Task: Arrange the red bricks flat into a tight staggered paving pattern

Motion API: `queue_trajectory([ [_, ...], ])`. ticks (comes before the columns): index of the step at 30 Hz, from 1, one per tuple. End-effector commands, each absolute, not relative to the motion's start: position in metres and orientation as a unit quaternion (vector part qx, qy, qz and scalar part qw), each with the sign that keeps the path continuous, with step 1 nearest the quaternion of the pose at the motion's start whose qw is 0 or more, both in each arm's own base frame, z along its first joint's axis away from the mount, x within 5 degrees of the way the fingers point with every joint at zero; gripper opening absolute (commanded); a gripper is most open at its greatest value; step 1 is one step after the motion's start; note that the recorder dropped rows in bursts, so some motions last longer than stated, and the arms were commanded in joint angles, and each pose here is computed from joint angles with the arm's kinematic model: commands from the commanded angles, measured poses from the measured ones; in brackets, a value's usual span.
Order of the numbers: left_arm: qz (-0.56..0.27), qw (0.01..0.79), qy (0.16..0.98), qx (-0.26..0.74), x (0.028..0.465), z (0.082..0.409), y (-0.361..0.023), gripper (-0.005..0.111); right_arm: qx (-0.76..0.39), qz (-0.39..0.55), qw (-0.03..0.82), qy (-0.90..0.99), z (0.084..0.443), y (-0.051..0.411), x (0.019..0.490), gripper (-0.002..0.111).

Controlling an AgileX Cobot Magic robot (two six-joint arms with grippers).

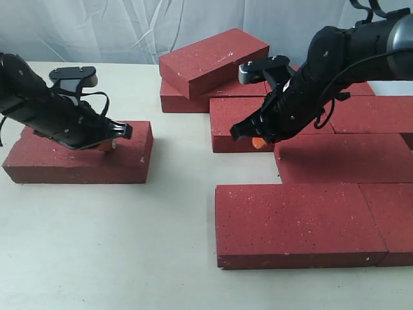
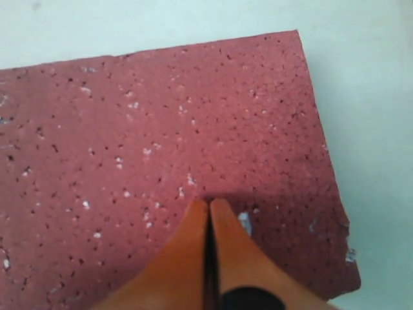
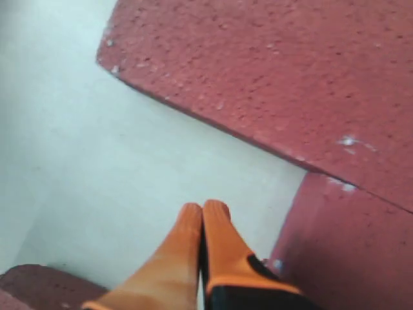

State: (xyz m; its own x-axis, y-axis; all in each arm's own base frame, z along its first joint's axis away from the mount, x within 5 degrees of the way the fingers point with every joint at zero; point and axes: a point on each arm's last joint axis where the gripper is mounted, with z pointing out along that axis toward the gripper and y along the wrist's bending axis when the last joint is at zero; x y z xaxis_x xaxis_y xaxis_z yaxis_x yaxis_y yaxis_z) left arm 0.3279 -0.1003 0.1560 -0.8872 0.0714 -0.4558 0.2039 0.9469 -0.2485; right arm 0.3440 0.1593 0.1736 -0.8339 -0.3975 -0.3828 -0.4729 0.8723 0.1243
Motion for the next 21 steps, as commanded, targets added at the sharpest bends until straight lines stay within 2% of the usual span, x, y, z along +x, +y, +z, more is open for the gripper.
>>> queue_trajectory([
  [1, -0.170, 0.204, 0.962, 0.070, 0.308, 0.150, -0.121, 0.000, -0.256, 0.113, 0.163, 0.946, 0.175, 0.174, 0.333, -0.001],
  [9, -0.176, 0.192, 0.961, 0.097, 0.281, 0.137, -0.153, 0.000, -0.263, 0.129, 0.142, 0.945, 0.175, 0.187, 0.323, -0.001],
  [21, -0.192, 0.215, 0.949, 0.128, 0.262, 0.140, -0.193, 0.000, -0.260, 0.133, 0.139, 0.946, 0.175, 0.188, 0.322, -0.001],
])
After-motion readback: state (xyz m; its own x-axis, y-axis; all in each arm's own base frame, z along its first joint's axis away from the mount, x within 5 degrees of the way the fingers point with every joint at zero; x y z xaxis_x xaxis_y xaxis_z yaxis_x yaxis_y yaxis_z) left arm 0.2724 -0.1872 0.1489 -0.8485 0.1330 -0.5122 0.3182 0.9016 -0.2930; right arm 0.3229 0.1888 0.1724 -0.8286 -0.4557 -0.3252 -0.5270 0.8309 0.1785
